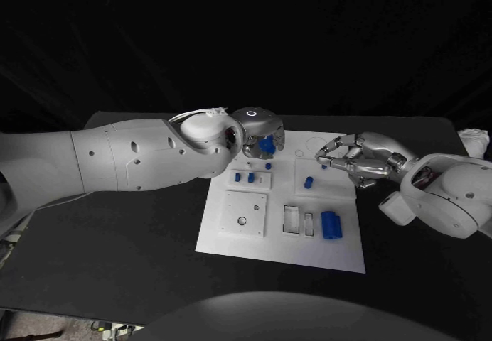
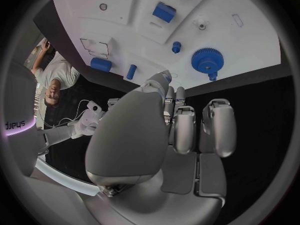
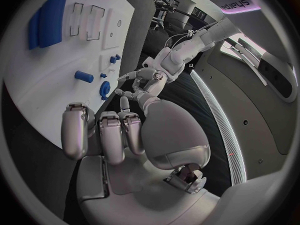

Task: Assemble the parts on the task board

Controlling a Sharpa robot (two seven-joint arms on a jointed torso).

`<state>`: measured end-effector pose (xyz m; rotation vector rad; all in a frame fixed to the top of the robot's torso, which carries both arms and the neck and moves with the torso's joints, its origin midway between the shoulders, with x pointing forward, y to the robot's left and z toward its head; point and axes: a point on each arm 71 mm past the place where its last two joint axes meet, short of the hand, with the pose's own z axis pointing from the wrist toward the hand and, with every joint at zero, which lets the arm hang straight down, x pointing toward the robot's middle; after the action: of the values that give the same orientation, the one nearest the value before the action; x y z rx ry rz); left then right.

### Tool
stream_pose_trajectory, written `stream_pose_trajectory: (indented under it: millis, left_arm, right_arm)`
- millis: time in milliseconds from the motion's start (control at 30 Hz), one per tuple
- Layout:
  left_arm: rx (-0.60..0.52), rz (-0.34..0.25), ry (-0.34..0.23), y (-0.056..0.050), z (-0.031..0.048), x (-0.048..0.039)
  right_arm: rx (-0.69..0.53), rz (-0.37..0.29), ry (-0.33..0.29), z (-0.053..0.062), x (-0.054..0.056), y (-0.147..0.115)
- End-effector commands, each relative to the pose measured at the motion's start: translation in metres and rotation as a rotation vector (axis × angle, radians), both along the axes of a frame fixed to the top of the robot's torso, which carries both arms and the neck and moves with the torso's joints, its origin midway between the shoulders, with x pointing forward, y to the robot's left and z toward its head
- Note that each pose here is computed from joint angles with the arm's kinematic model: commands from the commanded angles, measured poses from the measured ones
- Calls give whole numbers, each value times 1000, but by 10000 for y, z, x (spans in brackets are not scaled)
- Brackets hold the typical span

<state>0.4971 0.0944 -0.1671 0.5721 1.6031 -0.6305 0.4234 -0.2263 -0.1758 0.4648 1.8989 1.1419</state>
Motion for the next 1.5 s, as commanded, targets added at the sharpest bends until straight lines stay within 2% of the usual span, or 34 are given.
stream_pose_trajectory:
  millis: [33, 367, 1100, 1500]
  left_arm:
    - [42, -29, 3, -44, -51, -22]
    - [57, -29, 30, -60, -163, -29]
    - [107, -7, 80, -64, -298, -19]
    - [115, 10, 77, -50, -359, 14]
  right_arm:
    - [7, 18, -5, 3, -13, 16]
    - [6, 17, -4, 3, -18, 6]
    - [10, 17, -7, 8, -25, -11]
    - [8, 17, -4, 4, -25, -19]
